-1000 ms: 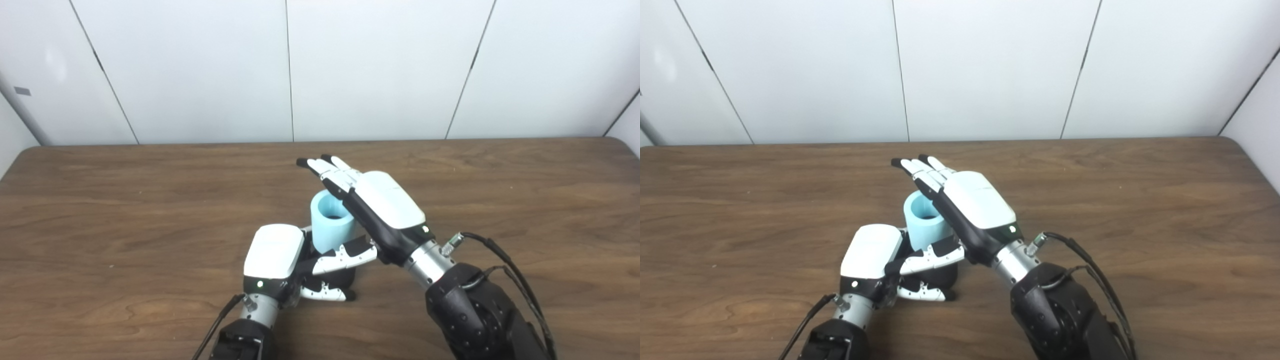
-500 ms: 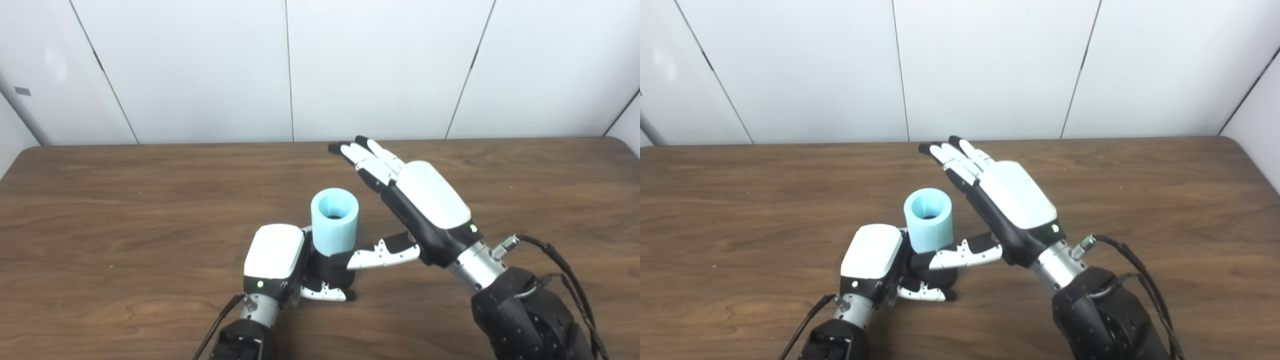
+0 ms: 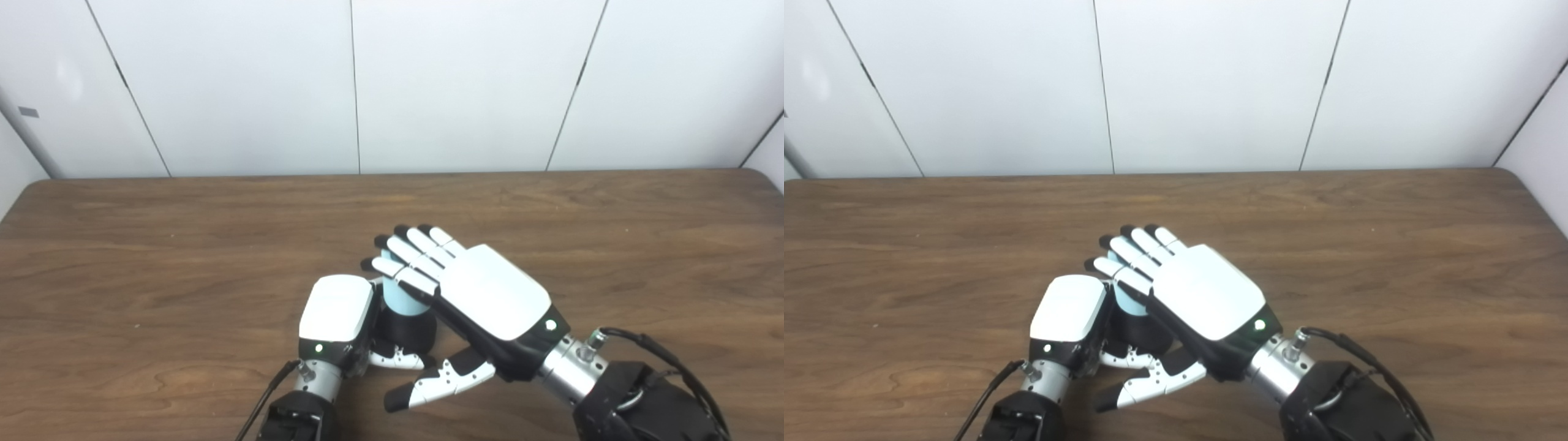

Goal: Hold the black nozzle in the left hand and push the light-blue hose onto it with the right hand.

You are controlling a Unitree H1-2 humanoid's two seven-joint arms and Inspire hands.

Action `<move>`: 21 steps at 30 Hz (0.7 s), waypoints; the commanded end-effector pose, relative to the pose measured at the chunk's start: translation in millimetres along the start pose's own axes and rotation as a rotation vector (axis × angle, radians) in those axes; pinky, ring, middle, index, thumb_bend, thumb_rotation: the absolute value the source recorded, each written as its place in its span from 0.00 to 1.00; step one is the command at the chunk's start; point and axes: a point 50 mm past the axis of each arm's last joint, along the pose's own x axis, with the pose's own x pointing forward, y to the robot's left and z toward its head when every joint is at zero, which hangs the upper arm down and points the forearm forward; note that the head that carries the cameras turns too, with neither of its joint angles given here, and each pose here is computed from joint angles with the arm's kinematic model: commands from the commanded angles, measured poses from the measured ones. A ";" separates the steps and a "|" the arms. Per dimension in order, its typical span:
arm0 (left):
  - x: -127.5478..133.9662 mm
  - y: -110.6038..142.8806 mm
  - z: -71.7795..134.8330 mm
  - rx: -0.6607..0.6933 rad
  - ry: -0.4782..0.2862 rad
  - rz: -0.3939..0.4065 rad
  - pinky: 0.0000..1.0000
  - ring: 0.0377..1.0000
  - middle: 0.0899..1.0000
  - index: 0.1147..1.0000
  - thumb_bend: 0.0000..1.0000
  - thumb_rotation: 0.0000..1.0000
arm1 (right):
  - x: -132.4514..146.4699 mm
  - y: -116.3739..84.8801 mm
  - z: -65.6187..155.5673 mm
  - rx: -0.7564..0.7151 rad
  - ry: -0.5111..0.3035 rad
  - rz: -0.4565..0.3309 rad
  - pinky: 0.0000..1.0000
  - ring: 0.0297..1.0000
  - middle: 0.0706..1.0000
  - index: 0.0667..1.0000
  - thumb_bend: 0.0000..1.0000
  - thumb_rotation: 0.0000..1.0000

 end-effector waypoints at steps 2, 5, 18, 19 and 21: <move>-46.7 -71.9 3.5 -0.076 0.005 -0.478 0.48 0.55 0.42 0.45 0.52 0.00 | -0.2 -21.8 9.5 -0.087 -0.042 -0.081 1.00 1.00 0.99 0.92 0.74 1.00; -46.2 -71.8 3.5 -0.060 0.010 -0.484 0.50 0.56 0.42 0.45 0.52 0.00 | 2.2 -21.0 9.5 -0.092 -0.037 -0.075 1.00 1.00 0.99 0.93 0.72 1.00; -48.1 -73.0 3.1 -0.054 0.031 -0.495 0.43 0.49 0.39 0.45 0.52 0.00 | 5.8 -23.0 -7.7 -0.061 -0.007 -0.118 1.00 1.00 0.99 0.97 0.69 1.00; -48.2 -72.8 3.4 -0.055 0.033 -0.497 0.44 0.50 0.39 0.45 0.52 0.00 | 5.7 -24.4 -7.5 -0.048 -0.012 -0.136 1.00 1.00 0.98 0.96 0.69 1.00; -48.2 -72.5 3.8 -0.056 0.033 -0.495 0.46 0.52 0.40 0.45 0.52 0.00 | 5.3 -27.1 -7.2 -0.030 -0.020 -0.169 1.00 1.00 0.98 0.95 0.68 1.00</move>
